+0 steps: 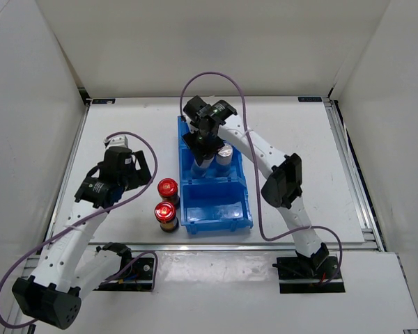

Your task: Organize the condiment bottles

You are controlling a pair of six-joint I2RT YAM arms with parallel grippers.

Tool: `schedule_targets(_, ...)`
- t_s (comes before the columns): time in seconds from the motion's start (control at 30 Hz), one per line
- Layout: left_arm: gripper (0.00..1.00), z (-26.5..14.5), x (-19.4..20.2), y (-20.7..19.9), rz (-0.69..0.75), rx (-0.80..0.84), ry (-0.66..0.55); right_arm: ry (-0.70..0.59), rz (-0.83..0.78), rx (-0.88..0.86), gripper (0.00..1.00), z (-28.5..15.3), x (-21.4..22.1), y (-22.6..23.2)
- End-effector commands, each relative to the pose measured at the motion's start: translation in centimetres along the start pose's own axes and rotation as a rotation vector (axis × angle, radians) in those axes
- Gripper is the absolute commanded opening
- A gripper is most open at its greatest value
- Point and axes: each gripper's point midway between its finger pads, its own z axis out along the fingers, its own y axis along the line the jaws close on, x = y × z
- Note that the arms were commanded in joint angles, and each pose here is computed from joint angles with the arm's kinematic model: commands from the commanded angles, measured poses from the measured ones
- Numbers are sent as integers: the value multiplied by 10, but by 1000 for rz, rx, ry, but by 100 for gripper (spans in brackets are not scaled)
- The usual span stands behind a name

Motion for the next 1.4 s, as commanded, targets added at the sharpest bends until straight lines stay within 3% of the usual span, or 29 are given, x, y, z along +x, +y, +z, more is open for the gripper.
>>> schedule_targets(0.0,100,0,5,-8,0,45,25,-100,41,-31,19,-9,-26,-6)
schedule_targets(0.13,100,3,15,-11,-15,58,56,-76,63,-39,36,-1,-22,-4)
schedule_targets(0.23,100,3,15,-11,-15,58,56,-51,63,-67,58,9,-20,1)
schedule_targets(0.3,100,3,19,-11,-6,61,65,-49,72,-79,63,8,-19,4)
schedule_targets(0.53,100,3,22,-12,-6,69,70,-127,61,-64,98,-13,-34,10)
schedule_targets(0.73,100,-2,18,-17,-3,101,62,-254,97,-12,100,-61,-51,2)
schedule_targets(0.9,100,-18,0,-44,99,251,-3,-487,124,-21,100,-132,-76,2)
schedule_targets(1.03,100,-27,-2,-78,148,424,0,-496,125,34,100,-139,-69,-9)
schedule_targets(1.37,100,-2,20,-103,249,490,69,-420,114,88,100,-128,-50,-18)
